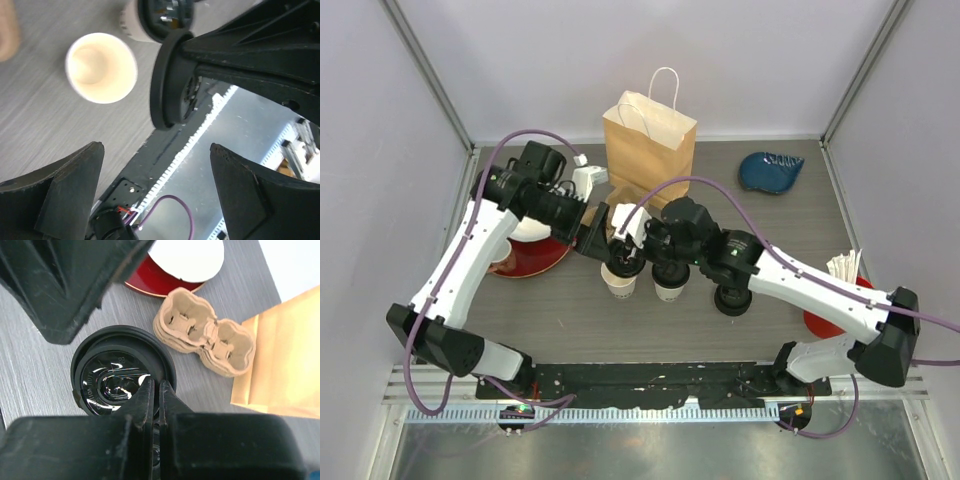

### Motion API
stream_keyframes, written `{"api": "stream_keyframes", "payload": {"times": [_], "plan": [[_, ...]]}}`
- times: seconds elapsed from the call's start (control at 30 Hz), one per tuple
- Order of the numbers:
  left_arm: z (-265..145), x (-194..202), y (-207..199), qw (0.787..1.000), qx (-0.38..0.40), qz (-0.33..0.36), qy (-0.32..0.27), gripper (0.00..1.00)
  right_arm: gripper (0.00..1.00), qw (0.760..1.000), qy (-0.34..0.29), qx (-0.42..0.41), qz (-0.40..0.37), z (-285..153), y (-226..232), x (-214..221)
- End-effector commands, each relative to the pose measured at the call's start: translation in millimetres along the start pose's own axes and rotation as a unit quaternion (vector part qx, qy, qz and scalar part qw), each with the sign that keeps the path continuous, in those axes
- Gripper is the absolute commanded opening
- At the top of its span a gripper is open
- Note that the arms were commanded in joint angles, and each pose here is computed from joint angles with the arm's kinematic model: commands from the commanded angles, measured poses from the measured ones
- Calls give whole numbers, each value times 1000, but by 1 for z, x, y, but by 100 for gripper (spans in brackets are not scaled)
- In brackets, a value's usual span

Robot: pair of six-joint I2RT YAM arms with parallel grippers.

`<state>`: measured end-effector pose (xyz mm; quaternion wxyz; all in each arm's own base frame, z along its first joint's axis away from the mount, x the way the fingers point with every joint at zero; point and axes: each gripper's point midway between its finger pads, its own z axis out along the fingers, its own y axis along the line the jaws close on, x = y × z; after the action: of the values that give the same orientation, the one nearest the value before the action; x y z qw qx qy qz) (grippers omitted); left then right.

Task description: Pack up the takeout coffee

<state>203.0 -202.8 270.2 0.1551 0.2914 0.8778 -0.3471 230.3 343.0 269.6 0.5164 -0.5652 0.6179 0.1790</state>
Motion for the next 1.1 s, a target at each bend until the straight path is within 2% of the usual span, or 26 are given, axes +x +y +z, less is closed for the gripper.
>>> {"api": "stream_keyframes", "payload": {"times": [0.0, 0.07, 0.2, 0.43, 0.73, 1.07], "plan": [[-29, -8, 38, 994, -106, -4, -23, 92, 1, 994, 58, 54, 77, 8, -16, 9], [-38, -12, 52, 991, -128, -10, -40, 92, 1, 987, 102, 66, 104, 19, -18, 20], [-50, -10, 92, 983, -158, -58, -77, 93, 1, 974, 137, 77, 165, 33, -16, 27], [-44, 0, 132, 975, -181, -85, -103, 91, 1, 965, 180, 75, 177, 48, -11, 36], [-31, 7, 134, 975, -166, -89, -117, 90, 1, 958, 219, 41, 179, 70, 7, 58], [-23, 12, 129, 979, -144, -94, -113, 91, 1, 957, 225, 31, 180, 80, 3, 63]]}}
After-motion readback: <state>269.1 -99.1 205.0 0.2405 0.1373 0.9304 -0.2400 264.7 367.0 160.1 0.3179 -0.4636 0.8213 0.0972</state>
